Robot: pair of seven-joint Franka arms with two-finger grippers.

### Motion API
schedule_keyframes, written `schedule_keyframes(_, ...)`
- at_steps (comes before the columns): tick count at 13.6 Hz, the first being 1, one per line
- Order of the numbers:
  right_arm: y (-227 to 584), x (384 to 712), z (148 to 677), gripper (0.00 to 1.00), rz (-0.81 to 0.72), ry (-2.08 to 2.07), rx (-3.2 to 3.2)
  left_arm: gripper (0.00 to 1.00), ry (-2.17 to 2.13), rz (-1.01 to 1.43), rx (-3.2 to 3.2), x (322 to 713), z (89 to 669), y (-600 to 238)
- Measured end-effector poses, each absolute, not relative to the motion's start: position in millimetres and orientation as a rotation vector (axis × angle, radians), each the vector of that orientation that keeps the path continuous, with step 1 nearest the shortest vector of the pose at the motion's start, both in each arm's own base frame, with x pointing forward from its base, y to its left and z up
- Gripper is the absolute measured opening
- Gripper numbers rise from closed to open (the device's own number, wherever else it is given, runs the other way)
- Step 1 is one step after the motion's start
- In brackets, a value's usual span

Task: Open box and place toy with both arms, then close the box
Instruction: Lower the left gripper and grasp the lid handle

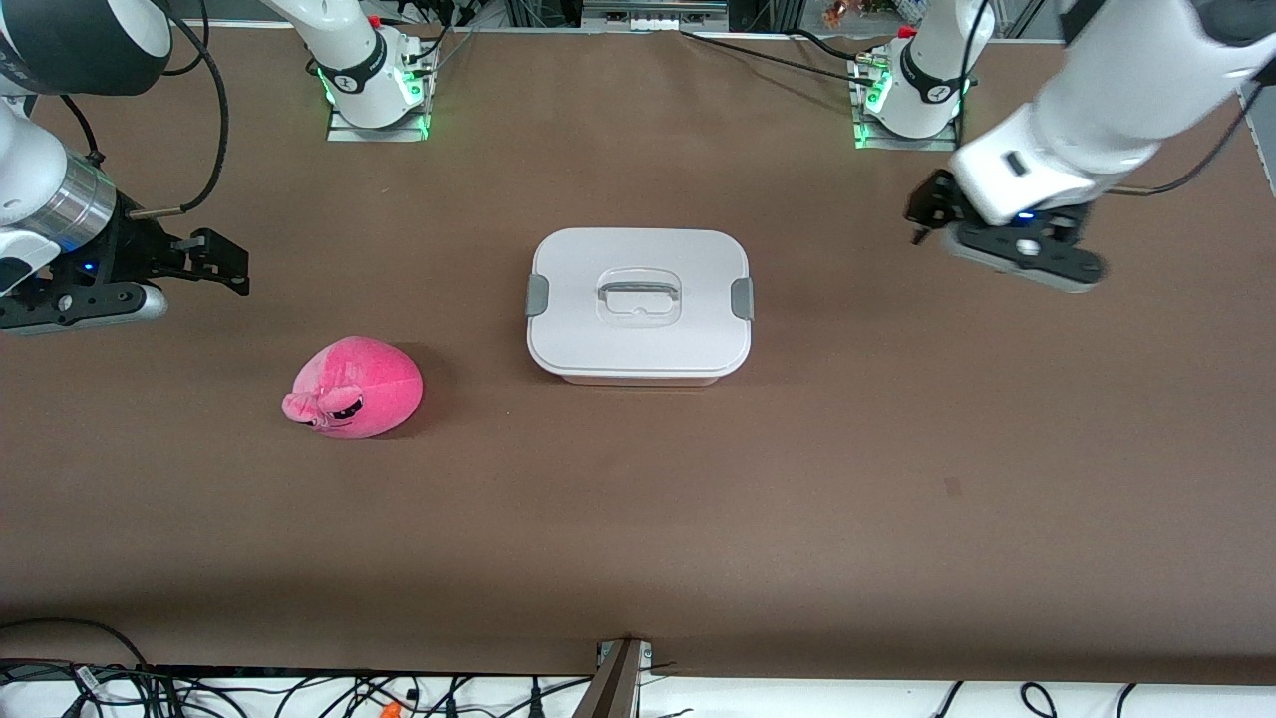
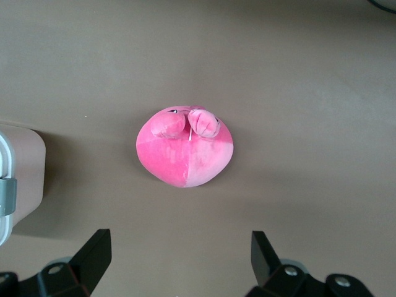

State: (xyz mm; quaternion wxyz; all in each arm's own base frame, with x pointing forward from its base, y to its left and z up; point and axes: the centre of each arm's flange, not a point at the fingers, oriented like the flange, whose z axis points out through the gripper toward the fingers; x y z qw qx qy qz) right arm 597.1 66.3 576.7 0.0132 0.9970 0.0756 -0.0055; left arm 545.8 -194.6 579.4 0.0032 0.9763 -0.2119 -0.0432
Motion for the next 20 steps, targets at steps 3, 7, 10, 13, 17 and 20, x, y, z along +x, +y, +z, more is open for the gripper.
schedule_keyframes(3,65.7,597.2,576.5,1.0,-0.018,0.234,3.106,1.0,-0.889,-0.233,2.898,537.9,550.6,-241.1)
schedule_keyframes(7,66.1,597.2,576.6,1.0,-0.017,0.235,3.106,1.0,-1.121,-0.168,2.748,541.1,523.4,-288.7)
schedule_keyframes(10,66.6,597.1,576.6,1.0,-0.016,0.236,3.106,1.0,-1.292,-0.015,2.646,539.5,503.9,-340.1)
schedule_keyframes(13,66.9,597.1,576.6,1.0,-0.016,0.237,3.106,1.0,-1.38,0.11,2.563,536.6,468.8,-388.3)
schedule_keyframes(17,66.9,597.1,576.6,1.0,-0.017,0.237,3.106,1.0,-1.449,0.235,2.493,506.8,415.7,-435.6)
schedule_keyframes(20,66.9,597.1,576.6,1.0,-0.017,0.237,3.106,1.0,-1.55,0.28,2.469,478.3,382.2,-453.9)
